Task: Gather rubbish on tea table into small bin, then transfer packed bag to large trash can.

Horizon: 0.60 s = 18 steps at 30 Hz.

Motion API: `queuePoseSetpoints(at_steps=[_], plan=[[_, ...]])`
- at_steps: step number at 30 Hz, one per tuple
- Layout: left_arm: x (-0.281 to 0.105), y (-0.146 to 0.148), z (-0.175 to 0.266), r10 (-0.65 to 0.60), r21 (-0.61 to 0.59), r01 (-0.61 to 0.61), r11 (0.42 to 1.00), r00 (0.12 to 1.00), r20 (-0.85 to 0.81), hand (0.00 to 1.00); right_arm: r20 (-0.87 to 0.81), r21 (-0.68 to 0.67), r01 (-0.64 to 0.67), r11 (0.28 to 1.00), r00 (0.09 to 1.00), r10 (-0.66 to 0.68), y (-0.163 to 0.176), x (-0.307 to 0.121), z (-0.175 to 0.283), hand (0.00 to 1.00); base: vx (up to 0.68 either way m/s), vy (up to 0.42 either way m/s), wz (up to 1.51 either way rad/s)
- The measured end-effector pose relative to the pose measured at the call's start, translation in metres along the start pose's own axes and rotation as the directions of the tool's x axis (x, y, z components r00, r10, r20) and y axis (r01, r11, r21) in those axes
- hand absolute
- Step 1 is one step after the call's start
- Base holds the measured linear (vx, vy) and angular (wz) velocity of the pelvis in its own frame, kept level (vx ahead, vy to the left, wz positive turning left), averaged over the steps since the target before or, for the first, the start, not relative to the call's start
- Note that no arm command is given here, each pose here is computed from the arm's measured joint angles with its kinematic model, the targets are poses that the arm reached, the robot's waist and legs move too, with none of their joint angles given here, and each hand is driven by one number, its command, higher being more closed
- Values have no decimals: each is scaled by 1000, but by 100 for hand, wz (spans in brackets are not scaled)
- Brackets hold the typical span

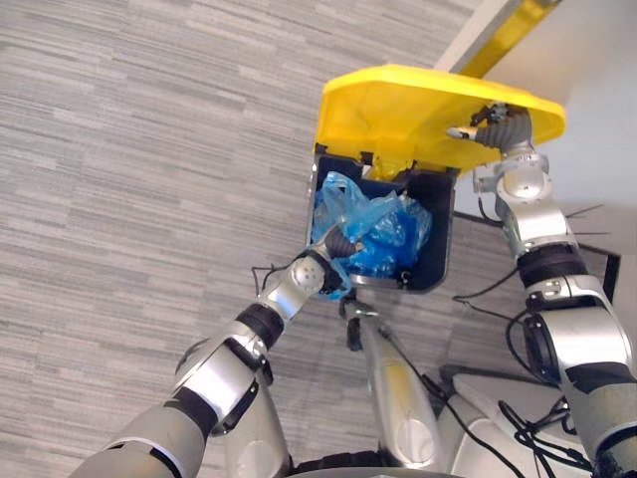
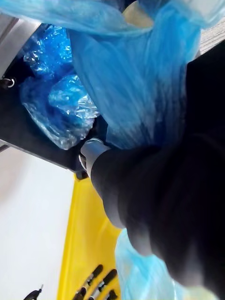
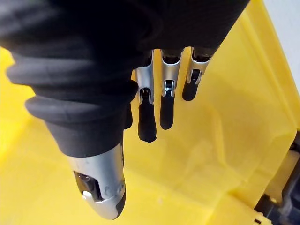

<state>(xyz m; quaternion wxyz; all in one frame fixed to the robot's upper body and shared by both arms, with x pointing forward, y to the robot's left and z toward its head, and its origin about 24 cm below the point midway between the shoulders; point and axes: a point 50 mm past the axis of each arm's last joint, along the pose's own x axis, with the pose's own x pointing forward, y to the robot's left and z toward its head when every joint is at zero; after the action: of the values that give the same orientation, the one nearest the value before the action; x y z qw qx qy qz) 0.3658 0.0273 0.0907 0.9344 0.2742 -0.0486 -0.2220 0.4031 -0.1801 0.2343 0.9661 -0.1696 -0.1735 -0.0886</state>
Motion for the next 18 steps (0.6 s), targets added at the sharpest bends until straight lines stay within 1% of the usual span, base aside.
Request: queuePoseSetpoints(at_steps=[2, 5, 6, 9, 10, 12, 14, 18], plan=[[2, 1, 4, 14, -16, -14, 1000, 1000, 5, 0, 26, 0, -20, 1000, 999, 20, 7, -1, 6, 0, -6, 28, -39], [5, 0, 3, 64, 7, -64, 998, 997, -35, 0, 49, 26, -38, 999, 998, 37, 16, -2, 12, 0, 17, 3, -11], [5, 2, 1, 88, 33, -87, 996, 994, -59, 0, 56, 33, -42, 999, 998, 40, 18, -3, 14, 0, 0, 0, 0], [6, 4, 0, 112, 115, -103, 988, 991, -76, 0, 56, 39, -44, 998, 998, 42, 20, -3, 15, 0, 4, 1, 7], [6, 3, 1, 110, 130, -100, 986, 991, -72, 0, 57, 39, -43, 998, 998, 40, 20, -3, 15, 0, -17, 8, 16], [8, -5, 8, 92, 202, -81, 976, 995, -42, 0, 56, 41, -29, 999, 998, 27, 20, -3, 15, 0, -26, 6, 20], [9, -10, 12, 77, 249, -68, 966, 997, -25, 0, 56, 42, -26, 999, 998, 23, 20, -3, 15, 0, -29, -5, 16], [9, -16, 14, 47, 319, -42, 947, 999, -8, 0, 64, 42, -27, 999, 998, 24, 20, -4, 16, 0, -21, -18, 8]])
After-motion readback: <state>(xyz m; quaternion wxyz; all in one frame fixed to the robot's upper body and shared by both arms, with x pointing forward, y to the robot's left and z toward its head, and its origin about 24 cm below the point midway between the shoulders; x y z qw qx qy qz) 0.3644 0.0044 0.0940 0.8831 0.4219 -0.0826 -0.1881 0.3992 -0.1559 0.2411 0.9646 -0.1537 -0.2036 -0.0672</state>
